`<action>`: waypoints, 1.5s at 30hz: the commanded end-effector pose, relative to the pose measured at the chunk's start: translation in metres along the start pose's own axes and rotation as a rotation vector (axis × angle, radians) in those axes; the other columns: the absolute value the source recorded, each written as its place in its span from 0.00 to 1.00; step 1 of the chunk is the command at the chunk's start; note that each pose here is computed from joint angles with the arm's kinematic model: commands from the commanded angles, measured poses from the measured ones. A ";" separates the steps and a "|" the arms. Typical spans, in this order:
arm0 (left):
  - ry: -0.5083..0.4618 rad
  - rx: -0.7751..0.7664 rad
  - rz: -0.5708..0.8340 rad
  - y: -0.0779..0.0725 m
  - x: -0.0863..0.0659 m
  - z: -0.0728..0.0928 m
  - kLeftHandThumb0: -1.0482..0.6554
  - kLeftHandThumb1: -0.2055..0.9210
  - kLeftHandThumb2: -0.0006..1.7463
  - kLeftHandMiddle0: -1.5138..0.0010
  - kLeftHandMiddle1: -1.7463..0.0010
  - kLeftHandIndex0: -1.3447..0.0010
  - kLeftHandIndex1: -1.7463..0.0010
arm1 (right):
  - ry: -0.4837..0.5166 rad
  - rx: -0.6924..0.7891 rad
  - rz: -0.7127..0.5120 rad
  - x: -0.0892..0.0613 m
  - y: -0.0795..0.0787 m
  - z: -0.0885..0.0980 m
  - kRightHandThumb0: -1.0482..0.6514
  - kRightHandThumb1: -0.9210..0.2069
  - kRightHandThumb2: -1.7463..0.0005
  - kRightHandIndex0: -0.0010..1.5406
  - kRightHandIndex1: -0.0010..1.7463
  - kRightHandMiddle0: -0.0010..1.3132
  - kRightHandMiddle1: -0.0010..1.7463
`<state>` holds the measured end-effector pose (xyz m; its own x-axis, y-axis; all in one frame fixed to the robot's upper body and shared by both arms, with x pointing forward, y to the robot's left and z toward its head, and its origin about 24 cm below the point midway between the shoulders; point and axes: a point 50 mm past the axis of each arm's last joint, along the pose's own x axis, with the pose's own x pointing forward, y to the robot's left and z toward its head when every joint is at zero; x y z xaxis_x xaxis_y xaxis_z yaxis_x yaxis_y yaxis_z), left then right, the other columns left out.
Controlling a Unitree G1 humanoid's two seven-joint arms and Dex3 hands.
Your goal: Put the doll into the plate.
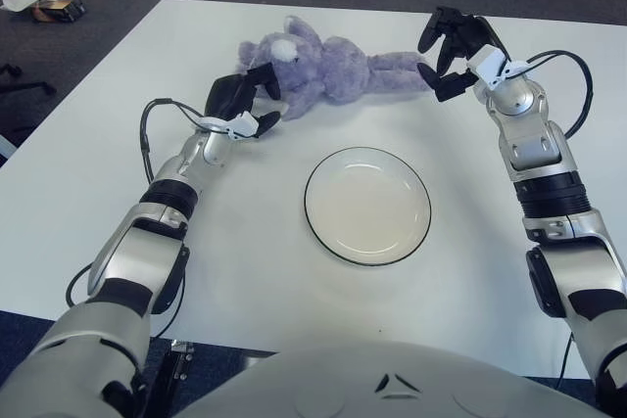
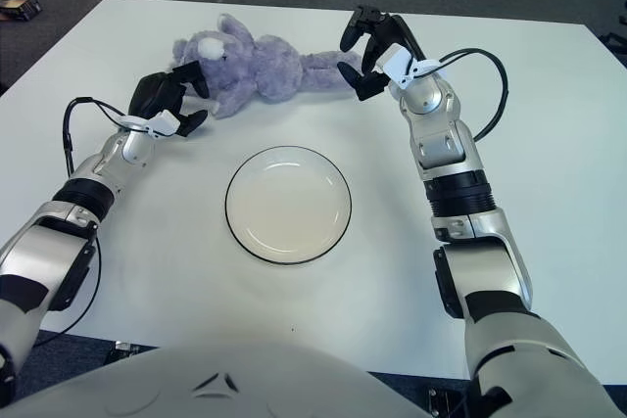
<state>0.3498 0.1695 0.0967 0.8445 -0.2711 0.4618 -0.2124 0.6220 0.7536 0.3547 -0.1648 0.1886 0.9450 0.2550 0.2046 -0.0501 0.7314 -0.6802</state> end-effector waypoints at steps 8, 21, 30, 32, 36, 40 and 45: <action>0.000 0.216 0.129 0.015 -0.003 -0.007 0.32 0.40 0.80 0.12 0.00 0.50 0.00 | -0.003 -0.042 0.007 -0.001 0.001 -0.004 0.61 0.62 0.20 0.46 1.00 0.37 0.94; -0.010 0.186 0.336 0.030 -0.013 0.004 0.35 0.56 0.67 0.55 0.00 0.61 0.00 | 0.021 -0.045 0.024 0.001 0.000 -0.008 0.61 0.63 0.18 0.47 1.00 0.38 0.94; -0.079 0.044 0.504 0.034 -0.021 0.004 0.37 0.63 0.61 0.82 0.00 0.66 0.00 | 0.033 -0.044 0.032 0.001 0.001 -0.011 0.61 0.60 0.19 0.45 1.00 0.34 0.97; -0.079 0.027 0.530 0.034 -0.019 0.003 0.37 0.66 0.58 0.88 0.00 0.68 0.00 | 0.037 -0.037 0.036 0.000 0.001 -0.012 0.61 0.60 0.19 0.45 1.00 0.33 0.98; -0.062 0.005 0.552 0.032 -0.017 0.002 0.28 0.51 0.57 0.97 0.06 0.93 0.08 | 0.040 -0.036 0.038 -0.001 0.002 -0.013 0.61 0.59 0.21 0.44 1.00 0.33 0.97; -0.028 -0.008 0.548 0.031 -0.014 0.000 0.22 0.50 0.53 0.99 0.17 0.98 0.20 | 0.039 -0.048 0.037 -0.001 0.002 -0.014 0.61 0.59 0.21 0.44 1.00 0.34 0.96; 0.029 -0.017 0.475 0.028 -0.010 -0.005 0.13 0.58 0.43 1.00 0.32 1.00 0.31 | 0.043 -0.068 0.040 -0.002 0.002 -0.014 0.61 0.59 0.21 0.44 1.00 0.36 0.94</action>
<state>0.3320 0.1917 0.1078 0.6398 0.0623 0.7661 -0.5848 0.6861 0.4326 0.3578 -0.1701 0.1784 0.9536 0.2607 0.1506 -0.0740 0.6879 -0.7221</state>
